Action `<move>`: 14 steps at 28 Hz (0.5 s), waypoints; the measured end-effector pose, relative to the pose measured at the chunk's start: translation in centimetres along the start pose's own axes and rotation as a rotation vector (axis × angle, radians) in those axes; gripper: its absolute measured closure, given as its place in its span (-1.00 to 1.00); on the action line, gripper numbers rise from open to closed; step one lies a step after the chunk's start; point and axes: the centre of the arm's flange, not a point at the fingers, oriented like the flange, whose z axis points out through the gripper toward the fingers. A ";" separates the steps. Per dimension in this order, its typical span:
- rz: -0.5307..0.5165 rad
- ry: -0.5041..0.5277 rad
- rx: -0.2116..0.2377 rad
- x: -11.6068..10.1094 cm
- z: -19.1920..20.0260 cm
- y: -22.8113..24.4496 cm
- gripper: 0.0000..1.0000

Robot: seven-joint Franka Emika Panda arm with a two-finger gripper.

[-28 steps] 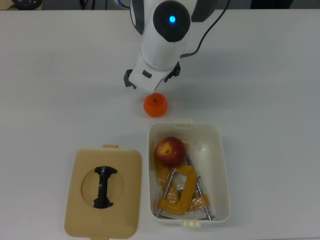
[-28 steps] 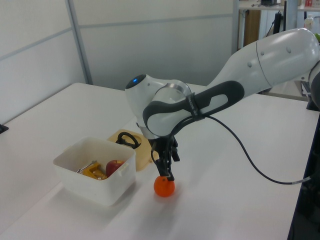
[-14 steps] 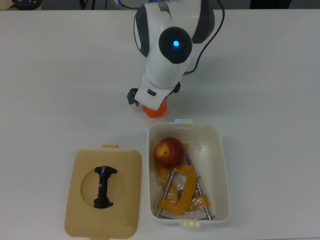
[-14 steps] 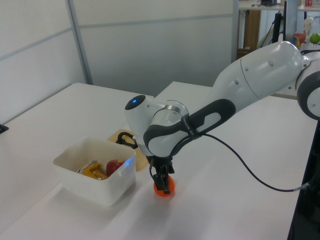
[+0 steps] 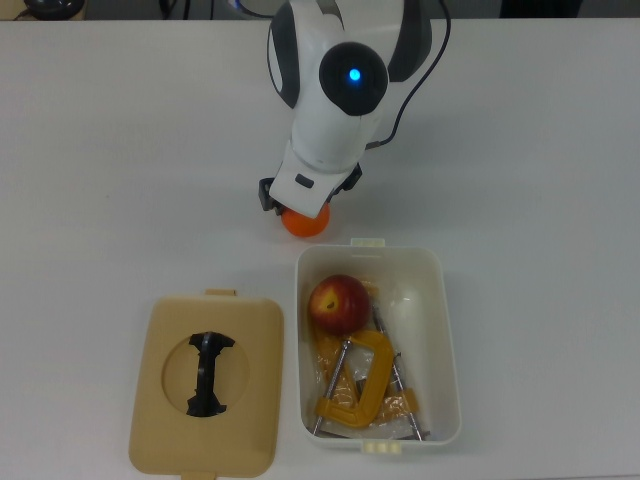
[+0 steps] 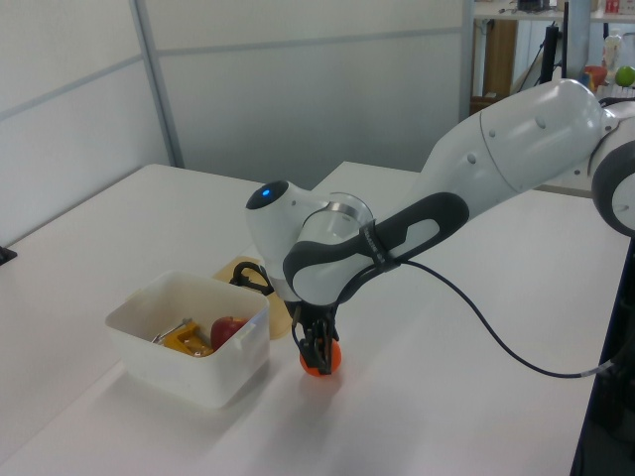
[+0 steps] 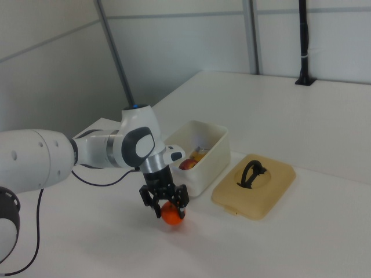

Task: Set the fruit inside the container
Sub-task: 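Close the gripper on the orange and lift it, then carry the orange over the container and lower it beside the apple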

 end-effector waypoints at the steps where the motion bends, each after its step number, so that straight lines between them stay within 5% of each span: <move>1: 0.004 0.009 -0.002 0.0 -0.6 0.2 -0.54; 7: 0.040 0.084 -0.013 -0.3 -5.1 2.2 -0.54; 14: 0.099 0.206 0.027 0.0 -10.9 4.2 -0.54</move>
